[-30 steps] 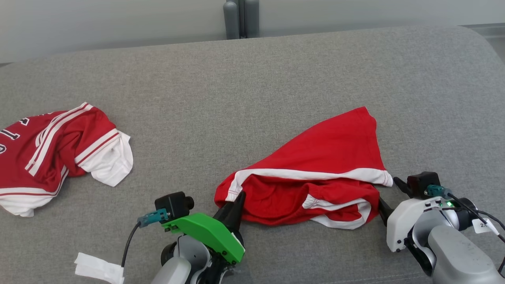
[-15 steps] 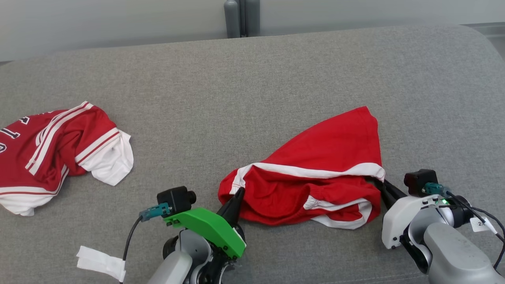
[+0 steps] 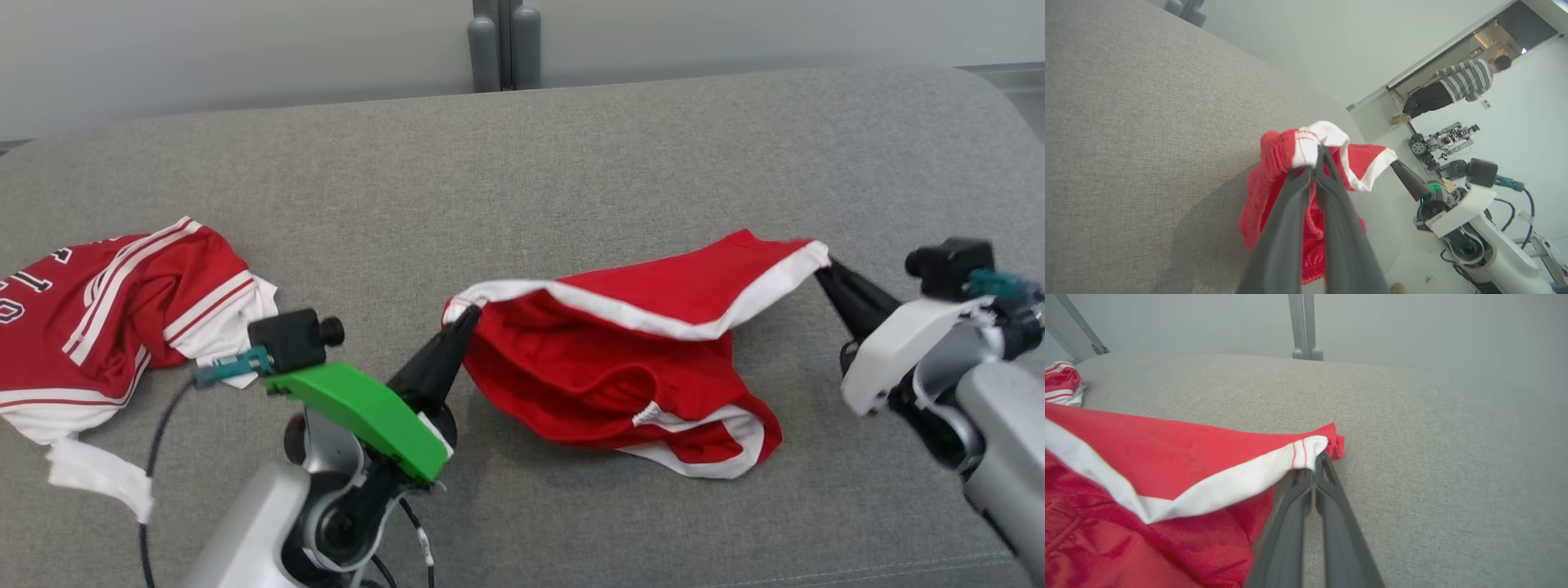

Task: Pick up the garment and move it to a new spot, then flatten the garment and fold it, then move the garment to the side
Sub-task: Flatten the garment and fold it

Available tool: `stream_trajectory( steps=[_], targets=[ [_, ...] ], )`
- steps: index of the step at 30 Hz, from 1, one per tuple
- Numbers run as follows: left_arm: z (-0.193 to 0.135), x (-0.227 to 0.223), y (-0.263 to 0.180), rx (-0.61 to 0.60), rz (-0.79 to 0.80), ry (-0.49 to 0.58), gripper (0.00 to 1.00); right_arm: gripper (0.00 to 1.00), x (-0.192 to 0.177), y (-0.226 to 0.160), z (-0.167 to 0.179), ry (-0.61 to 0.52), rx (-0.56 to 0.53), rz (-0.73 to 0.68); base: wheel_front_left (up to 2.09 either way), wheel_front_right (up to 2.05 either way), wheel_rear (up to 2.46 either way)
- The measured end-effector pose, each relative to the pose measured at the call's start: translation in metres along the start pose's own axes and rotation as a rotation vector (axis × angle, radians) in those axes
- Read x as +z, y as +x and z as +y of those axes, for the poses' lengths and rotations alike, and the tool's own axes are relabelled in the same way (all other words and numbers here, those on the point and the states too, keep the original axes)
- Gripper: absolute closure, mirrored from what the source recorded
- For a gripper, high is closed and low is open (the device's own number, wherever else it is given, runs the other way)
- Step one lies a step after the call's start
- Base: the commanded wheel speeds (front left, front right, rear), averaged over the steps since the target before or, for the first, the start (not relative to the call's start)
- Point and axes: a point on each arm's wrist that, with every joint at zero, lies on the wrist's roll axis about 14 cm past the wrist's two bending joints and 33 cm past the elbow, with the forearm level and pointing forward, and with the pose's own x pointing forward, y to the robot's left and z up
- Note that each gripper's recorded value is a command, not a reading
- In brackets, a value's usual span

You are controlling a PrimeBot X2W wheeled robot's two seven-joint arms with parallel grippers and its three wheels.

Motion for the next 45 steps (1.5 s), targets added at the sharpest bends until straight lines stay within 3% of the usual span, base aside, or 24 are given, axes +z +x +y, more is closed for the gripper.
stream_trajectory(
  steps=[8, 13, 15, 20, 25, 30, 32, 35, 36, 39, 42, 45],
  targets=[
    [-0.058, 0.089, 0.006, -0.175, 0.010, 0.157, 1.00, 1.00, 0.141, 0.011, -0.016, -0.020, 0.073, -0.194, 0.00, 0.00, 0.00],
    [-0.069, 0.142, 0.036, -0.170, 0.023, 0.258, 1.00, 1.00, 0.201, 0.044, -0.021, -0.019, 0.074, -0.262, 0.00, 0.00, 0.00],
    [-0.062, 0.172, 0.063, -0.132, 0.008, 0.270, 1.00, 1.00, 0.230, 0.075, -0.023, 0.015, 0.056, -0.322, 0.00, 0.00, 0.00],
    [-0.054, 0.230, 0.110, -0.083, -0.132, 0.327, 1.00, 1.00, 0.280, 0.124, -0.029, 0.053, -0.006, -0.473, 0.00, 0.00, 0.00],
    [-0.055, 0.278, 0.146, -0.114, -0.357, 0.464, 1.00, 1.00, 0.334, 0.148, -0.044, 0.119, -0.094, -0.751, 0.00, 0.00, 0.00],
    [0.000, 0.262, 0.178, -0.065, -0.371, 0.533, 1.00, 1.00, 0.299, 0.198, -0.023, 0.220, -0.066, -0.752, 0.00, 0.00, 0.00],
    [0.029, 0.243, 0.188, -0.041, -0.349, 0.507, 1.00, 1.00, 0.261, 0.220, -0.010, 0.217, -0.039, -0.681, 0.00, 0.00, 0.00],
    [0.073, 0.180, 0.196, -0.009, -0.224, 0.460, 1.00, 1.00, 0.190, 0.234, 0.003, 0.203, -0.001, -0.565, 0.00, 0.00, 0.00],
    [0.073, 0.180, 0.196, -0.009, -0.224, 0.460, 1.00, 1.00, 0.190, 0.234, 0.003, 0.203, -0.001, -0.565, 0.00, 0.00, 0.00],
    [0.083, 0.122, 0.190, -0.058, -0.119, 0.391, 1.00, 1.00, 0.130, 0.221, -0.005, 0.220, 0.006, -0.472, 0.00, 0.00, 0.00],
    [0.094, 0.083, 0.167, -0.082, -0.046, 0.327, 1.00, 1.00, 0.072, 0.193, -0.018, 0.236, 0.003, -0.358, 0.00, 0.00, 0.00],
    [0.100, 0.065, 0.140, -0.093, -0.019, 0.277, 1.00, 1.00, 0.037, 0.160, -0.025, 0.243, 0.013, -0.272, 0.00, 0.00, 0.00]
  ],
)
